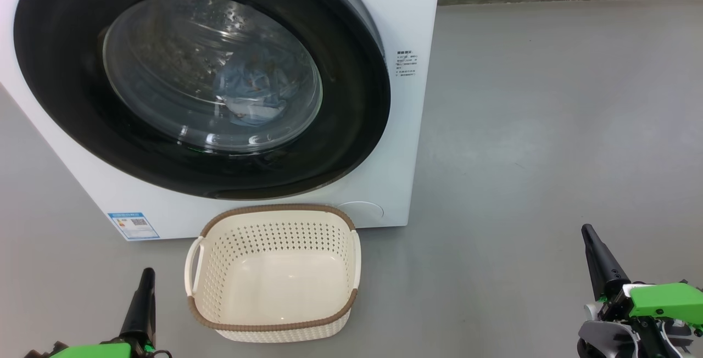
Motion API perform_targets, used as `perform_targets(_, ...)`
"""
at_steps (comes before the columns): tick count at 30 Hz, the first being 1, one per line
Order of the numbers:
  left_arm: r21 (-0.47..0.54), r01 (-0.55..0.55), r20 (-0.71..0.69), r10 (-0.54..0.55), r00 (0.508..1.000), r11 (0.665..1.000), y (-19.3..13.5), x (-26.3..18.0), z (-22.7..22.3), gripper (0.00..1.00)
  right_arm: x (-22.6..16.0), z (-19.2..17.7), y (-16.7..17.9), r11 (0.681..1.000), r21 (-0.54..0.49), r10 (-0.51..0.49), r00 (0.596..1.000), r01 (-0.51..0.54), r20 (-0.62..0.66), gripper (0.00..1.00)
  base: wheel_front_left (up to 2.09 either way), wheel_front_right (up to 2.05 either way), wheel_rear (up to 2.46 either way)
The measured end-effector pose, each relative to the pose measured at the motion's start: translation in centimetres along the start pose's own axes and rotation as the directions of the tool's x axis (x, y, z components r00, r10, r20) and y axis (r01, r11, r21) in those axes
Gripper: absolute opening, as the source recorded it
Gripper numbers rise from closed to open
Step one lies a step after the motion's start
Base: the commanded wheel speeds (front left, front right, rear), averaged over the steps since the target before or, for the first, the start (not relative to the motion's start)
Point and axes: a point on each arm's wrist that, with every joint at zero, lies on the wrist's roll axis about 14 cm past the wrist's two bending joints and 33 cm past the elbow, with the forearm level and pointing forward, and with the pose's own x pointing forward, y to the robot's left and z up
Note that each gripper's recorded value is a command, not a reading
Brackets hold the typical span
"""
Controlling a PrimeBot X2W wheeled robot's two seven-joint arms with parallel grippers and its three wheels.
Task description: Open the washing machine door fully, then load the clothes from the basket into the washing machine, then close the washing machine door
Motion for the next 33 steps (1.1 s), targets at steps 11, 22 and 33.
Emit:
perform_targets(11, 0.000, 0.000, 0.000, 0.000, 1.000, 1.000, 0.00, 0.00, 0.00, 0.00, 0.00, 0.07, 0.02, 1.000, -0.001, 0.000, 1.000, 0.000, 0.000, 0.00, 0.00, 0.00, 0.00)
perform_targets(22, 0.000, 0.000, 0.000, 0.000, 1.000, 1.000, 0.00, 0.00, 0.00, 0.00, 0.01, 0.03, 0.02, 1.000, 0.002, 0.001, 1.000, -0.001, -0.001, 0.00, 0.00, 0.00, 0.00)
perform_targets(33, 0.000, 0.000, 0.000, 0.000, 1.000, 1.000, 0.00, 0.00, 0.00, 0.00, 0.01, 0.01, 0.04, 1.000, 0.001, 0.001, 1.000, -0.001, -0.002, 0.00, 0.00, 0.00, 0.00)
